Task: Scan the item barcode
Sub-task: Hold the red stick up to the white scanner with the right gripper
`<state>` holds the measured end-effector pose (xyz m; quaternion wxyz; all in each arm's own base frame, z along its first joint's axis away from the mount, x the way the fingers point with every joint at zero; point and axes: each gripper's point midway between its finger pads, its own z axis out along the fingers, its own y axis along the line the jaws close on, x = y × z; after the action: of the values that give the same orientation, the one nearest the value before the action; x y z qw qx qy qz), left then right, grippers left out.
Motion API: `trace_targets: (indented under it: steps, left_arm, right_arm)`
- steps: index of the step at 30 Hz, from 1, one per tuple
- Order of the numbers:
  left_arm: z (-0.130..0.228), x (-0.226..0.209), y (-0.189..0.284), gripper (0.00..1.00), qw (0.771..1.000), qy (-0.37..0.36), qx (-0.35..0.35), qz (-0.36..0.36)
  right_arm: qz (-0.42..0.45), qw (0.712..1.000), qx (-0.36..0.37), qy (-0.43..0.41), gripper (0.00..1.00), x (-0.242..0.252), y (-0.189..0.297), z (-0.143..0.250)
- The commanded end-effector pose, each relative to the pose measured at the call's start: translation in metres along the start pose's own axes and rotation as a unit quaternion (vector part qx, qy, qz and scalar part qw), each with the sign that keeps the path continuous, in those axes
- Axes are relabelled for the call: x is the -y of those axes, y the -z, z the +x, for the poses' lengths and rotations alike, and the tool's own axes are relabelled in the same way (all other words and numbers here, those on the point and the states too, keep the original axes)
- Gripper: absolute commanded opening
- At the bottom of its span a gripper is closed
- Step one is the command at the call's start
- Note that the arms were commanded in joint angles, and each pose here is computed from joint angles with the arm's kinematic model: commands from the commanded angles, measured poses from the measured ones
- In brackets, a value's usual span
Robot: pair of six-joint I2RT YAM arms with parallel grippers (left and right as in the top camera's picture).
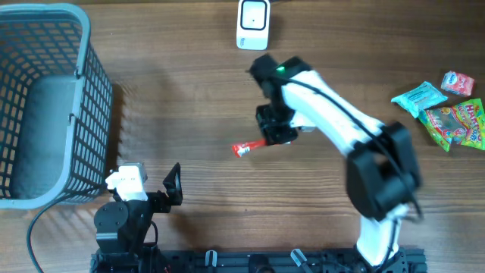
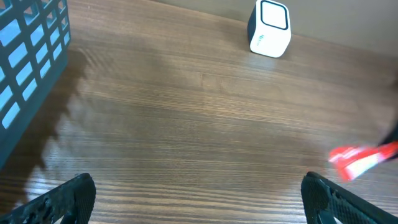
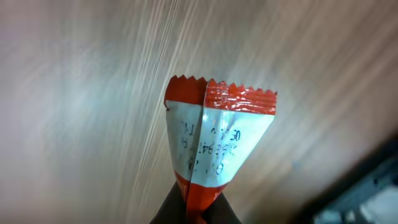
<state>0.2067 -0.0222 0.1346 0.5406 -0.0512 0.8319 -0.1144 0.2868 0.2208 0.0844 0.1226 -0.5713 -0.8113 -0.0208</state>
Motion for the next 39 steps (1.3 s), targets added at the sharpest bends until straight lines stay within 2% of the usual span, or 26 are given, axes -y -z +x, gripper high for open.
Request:
trace_targets:
  steps: [1, 4, 8, 10, 13, 16, 18, 22, 24, 26, 27, 29, 34, 37, 39]
  left_arm:
    - [-0.003, 0.000, 0.001, 1.00, 1.000, -0.001, 0.006, -0.001]
    - [-0.003, 0.000, 0.001, 1.00, 1.000, -0.001, 0.006, -0.002]
    - [-0.003, 0.000, 0.001, 1.00, 1.000, -0.001, 0.006, -0.001]
    - [-0.003, 0.000, 0.001, 1.00, 1.000, -0.001, 0.006, -0.001]
    - [-0.003, 0.000, 0.001, 1.00, 1.000, -0.001, 0.006, -0.001]
    - [-0.003, 0.000, 0.001, 1.00, 1.000, -0.001, 0.006, -0.001]
    - [-0.003, 0.000, 0.001, 1.00, 1.000, -0.001, 0.006, -0.001]
    - [-0.003, 0.000, 0.001, 1.00, 1.000, -0.001, 0.006, -0.001]
    - [-0.003, 0.000, 0.001, 1.00, 1.000, -0.001, 0.006, -0.001]
    - [-0.003, 0.000, 0.001, 1.00, 1.000, -0.001, 0.006, -0.002]
    - [-0.003, 0.000, 0.001, 1.00, 1.000, -0.001, 0.006, -0.001]
    - [-0.003, 0.000, 0.001, 1.00, 1.000, -0.001, 0.006, -0.001]
    - [-0.003, 0.000, 0.001, 1.00, 1.000, -0.001, 0.006, -0.001]
    - [-0.003, 0.000, 0.001, 1.00, 1.000, -0.001, 0.006, -0.001]
    - [-0.003, 0.000, 0.001, 1.00, 1.000, -0.001, 0.006, -0.001]
  right_arm:
    - [-0.043, 0.997, -0.050, -0.034, 0.04, 0.008, 0.041, 0.024]
    - [-0.044, 0.996, -0.073, -0.035, 0.04, 0.015, 0.051, 0.033]
    - [-0.044, 0.996, -0.066, -0.032, 0.04, 0.016, 0.051, 0.030]
    - [-0.103, 0.994, -0.020, 0.035, 0.04, -0.010, 0.054, 0.018]
    - [-0.211, 0.965, 0.105, 0.115, 0.05, -0.062, 0.073, -0.013]
    - [-0.295, 0.905, 0.272, 0.144, 0.05, -0.109, 0.110, -0.053]
    - [-0.353, 0.846, 0.364, 0.163, 0.05, -0.139, 0.148, -0.066]
    - [-0.443, 0.770, 0.423, 0.181, 0.04, -0.188, 0.190, -0.061]
    - [-0.452, 0.750, 0.441, 0.197, 0.04, -0.205, 0.190, -0.065]
    - [-0.450, 0.746, 0.450, 0.196, 0.05, -0.215, 0.181, -0.073]
    - [-0.463, 0.732, 0.462, 0.190, 0.05, -0.226, 0.183, -0.080]
    - [-0.489, 0.685, 0.483, 0.241, 0.04, -0.253, 0.187, -0.079]
    - [-0.583, 0.593, 0.462, 0.309, 0.05, -0.299, 0.181, -0.074]
    - [-0.606, 0.572, 0.458, 0.309, 0.04, -0.311, 0.163, -0.089]
    - [-0.626, 0.554, 0.429, 0.342, 0.05, -0.319, 0.141, -0.083]
